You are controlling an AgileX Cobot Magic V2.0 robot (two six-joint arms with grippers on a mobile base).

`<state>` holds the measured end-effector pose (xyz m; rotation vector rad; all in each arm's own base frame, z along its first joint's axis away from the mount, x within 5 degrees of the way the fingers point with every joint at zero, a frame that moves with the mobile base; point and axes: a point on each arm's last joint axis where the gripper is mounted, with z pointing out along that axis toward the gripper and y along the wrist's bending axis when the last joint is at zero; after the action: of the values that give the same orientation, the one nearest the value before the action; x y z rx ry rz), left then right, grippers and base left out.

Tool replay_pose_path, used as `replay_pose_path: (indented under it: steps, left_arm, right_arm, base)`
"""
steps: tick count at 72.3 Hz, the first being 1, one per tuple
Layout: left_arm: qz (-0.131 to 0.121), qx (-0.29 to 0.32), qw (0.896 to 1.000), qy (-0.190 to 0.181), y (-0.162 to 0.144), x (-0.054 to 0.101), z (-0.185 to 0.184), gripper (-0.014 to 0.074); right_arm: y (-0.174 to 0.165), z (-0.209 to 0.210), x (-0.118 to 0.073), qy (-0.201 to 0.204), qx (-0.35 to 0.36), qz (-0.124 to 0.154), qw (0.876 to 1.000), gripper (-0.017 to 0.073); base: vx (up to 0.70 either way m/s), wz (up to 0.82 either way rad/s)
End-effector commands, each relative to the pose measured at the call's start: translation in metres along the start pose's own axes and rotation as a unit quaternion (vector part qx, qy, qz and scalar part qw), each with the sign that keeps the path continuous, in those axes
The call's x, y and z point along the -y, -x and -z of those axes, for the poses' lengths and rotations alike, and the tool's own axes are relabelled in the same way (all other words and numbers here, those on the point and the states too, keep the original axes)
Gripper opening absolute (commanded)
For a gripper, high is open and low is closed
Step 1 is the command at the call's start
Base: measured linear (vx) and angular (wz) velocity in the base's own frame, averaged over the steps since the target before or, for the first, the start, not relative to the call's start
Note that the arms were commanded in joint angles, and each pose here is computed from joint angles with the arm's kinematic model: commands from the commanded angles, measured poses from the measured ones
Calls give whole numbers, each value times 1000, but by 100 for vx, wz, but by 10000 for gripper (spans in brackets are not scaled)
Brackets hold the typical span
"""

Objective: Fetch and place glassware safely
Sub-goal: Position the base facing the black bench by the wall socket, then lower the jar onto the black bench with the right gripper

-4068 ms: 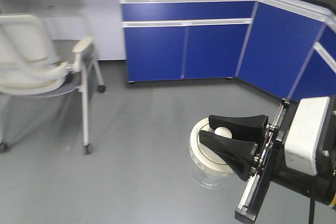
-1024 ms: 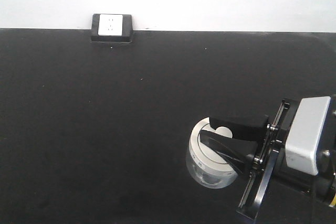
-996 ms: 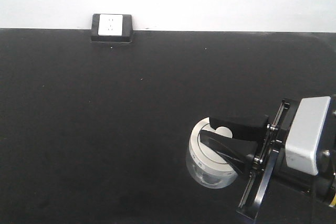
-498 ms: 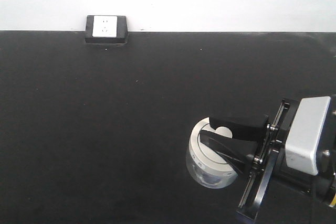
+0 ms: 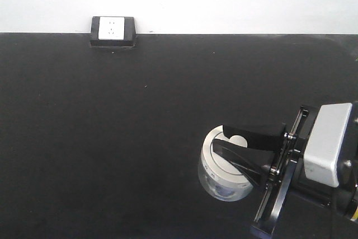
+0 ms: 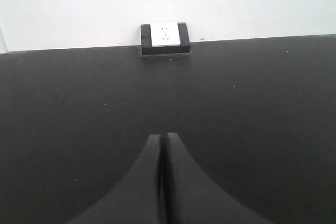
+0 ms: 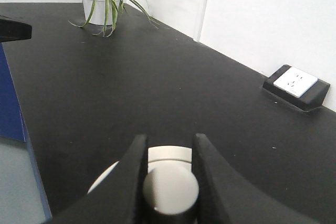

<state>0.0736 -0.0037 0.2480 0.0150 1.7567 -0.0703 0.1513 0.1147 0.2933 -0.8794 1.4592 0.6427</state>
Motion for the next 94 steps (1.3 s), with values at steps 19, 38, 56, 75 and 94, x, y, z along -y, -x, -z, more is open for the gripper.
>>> replay_pose_path:
  steps: [19,38,56,75,94]
  left_arm:
    - [6,40,999,-11,14,2,1,-7]
    - [6,40,999,-11,14,2,1,-7]
    - [6,40,999,-11,14,2,1,-7]
    - [6,40,999,-11,14,2,1,-7]
    - [6,40,999,-11,14,2,1,-7]
  right_arm:
    - [18,2,0,8,49,-8,999,-3]
    - [9,-2,24,-101,30,-93,990,-3]
    - [-4,-30,48,-139,28,-112,983,-3]
    - [-29,-76,69,-112,12,-114,987,-1]
    - [-67,-108,79,-88,25,-113,989,2]
  base:
    - [0,0]
    - [0,0]
    - [0,0]
    - [0,0]
    - [0,0]
